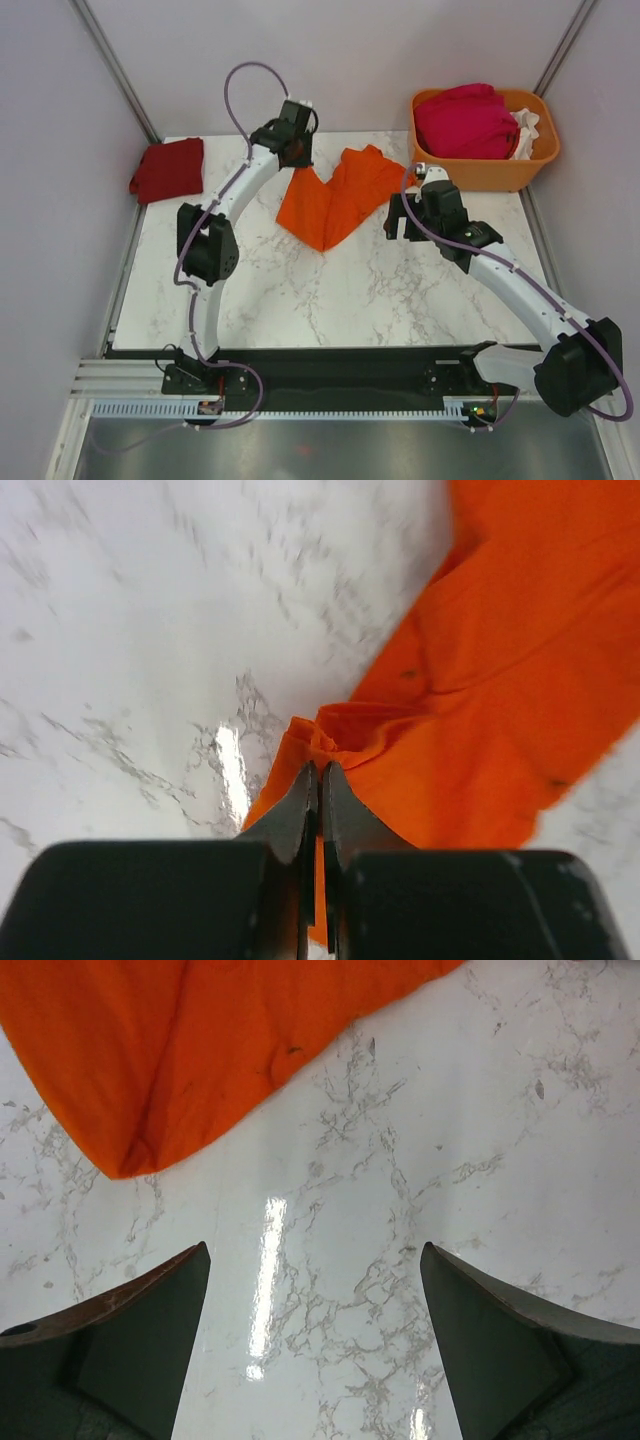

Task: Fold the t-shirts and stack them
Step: Flatten the tshirt out

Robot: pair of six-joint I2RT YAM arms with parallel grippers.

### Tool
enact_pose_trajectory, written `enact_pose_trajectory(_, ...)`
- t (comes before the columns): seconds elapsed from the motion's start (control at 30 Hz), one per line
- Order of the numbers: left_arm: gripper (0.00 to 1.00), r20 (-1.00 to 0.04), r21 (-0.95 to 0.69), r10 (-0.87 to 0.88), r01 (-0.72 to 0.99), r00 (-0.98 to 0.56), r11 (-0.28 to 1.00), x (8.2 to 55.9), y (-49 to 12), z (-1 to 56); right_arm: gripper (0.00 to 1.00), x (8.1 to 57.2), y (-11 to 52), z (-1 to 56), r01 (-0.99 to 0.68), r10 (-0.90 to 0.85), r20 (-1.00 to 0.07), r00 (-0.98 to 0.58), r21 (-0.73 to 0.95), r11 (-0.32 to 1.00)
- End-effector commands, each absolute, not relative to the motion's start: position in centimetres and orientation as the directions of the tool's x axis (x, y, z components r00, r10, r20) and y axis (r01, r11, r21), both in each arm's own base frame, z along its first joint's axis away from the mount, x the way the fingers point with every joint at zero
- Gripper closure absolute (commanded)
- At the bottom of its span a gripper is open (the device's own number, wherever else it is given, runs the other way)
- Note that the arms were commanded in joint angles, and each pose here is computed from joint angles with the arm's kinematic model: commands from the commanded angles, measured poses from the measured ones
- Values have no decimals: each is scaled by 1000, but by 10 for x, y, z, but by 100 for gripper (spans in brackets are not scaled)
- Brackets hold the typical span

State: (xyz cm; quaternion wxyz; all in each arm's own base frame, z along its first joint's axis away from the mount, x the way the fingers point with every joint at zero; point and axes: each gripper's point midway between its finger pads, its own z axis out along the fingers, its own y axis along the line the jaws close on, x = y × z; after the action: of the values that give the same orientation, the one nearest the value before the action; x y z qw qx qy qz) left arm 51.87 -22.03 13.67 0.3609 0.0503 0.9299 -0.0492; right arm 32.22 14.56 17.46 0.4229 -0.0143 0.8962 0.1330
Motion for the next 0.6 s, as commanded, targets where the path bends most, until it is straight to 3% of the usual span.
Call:
enact_pose_trajectory(0.0,98,-963,-75,-4,254,-269,964,479,-221,418,5,331,151,214,-161,129,-811,-571,265,951)
enact_pose_trajectory(0.1,98,-992,-106,-123,334,29,937,417,-208,559,5,330,151,231,-164,145,-825,-546,276,947)
enact_pose_trajectory(0.23,98,-890,-137,-310,453,335,881,330,-175,683,4,331,150,254,-165,172,-843,-510,292,942)
enact_pose_trajectory(0.33,98,-858,-56,-328,562,396,825,303,-187,699,4,328,150,269,-168,197,-851,-487,312,935)
enact_pose_trajectory(0.47,98,-848,-71,-409,693,336,717,260,-194,708,4,322,147,282,-168,219,-859,-463,328,930)
enact_pose_trajectory(0.57,98,-826,-139,-433,615,360,776,270,-176,715,3,317,143,284,-155,231,-859,-457,332,930)
